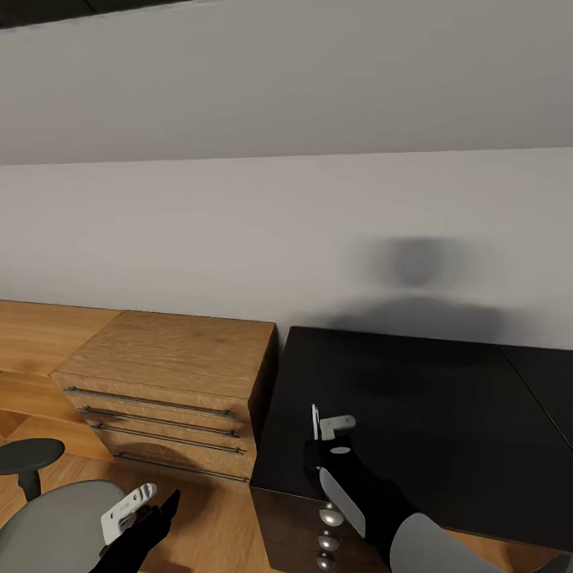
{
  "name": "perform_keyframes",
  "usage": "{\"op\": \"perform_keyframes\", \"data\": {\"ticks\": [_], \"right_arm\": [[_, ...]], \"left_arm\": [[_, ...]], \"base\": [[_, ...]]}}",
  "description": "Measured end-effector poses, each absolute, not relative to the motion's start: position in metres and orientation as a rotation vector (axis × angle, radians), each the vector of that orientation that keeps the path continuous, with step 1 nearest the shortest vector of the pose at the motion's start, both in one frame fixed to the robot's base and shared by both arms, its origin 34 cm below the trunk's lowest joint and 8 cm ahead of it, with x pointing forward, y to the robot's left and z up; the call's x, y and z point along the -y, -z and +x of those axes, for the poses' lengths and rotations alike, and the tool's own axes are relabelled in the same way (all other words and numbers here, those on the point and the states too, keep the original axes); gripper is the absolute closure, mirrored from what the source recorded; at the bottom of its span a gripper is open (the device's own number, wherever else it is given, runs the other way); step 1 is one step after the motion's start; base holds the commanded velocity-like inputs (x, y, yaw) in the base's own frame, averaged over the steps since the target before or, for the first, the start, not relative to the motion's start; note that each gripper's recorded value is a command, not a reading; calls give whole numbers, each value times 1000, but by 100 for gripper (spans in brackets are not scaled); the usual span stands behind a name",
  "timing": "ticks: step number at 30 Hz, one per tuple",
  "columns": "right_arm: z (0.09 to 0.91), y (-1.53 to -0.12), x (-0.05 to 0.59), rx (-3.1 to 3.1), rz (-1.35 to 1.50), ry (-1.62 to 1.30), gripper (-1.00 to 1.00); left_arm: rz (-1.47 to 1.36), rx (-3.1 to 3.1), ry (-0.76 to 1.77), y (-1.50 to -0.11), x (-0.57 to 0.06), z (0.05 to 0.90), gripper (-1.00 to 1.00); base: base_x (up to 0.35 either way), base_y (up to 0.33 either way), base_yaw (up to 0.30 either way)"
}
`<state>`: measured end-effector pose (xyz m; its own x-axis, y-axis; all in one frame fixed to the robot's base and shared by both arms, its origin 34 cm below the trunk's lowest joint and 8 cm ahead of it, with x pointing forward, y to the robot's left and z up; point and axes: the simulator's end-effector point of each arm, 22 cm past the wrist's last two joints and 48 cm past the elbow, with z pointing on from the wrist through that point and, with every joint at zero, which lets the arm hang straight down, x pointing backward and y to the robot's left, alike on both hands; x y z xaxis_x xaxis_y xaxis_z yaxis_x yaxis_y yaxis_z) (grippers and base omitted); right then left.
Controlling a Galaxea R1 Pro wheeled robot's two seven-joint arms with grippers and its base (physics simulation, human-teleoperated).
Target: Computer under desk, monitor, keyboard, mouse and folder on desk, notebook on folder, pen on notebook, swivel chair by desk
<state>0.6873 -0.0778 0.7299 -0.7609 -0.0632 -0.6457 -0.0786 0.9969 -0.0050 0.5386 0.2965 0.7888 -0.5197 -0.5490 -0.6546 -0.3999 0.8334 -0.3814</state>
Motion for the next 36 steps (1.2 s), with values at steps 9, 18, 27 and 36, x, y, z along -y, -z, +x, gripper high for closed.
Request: {"op": "perform_keyframes", "data": {"ticks": [9,18,27,36], "right_arm": [[685,-732,72,-2469,-76,-70,100],[685,-732,72,-2469,-76,-71,100],[685,-734,72,-2468,-74,-70,100],[692,-757,71,-2435,-72,-74,100]], "left_arm": [[-690,-2187,232,-789,-296,539,-100],[-690,-2187,231,-789,-296,539,-100],[-689,-2185,232,-790,-296,539,-100],[-655,-2216,172,-797,-292,532,-100]], "base": [[0,0,0],[0,0,0],[0,0,0],[0,0,0]]}}
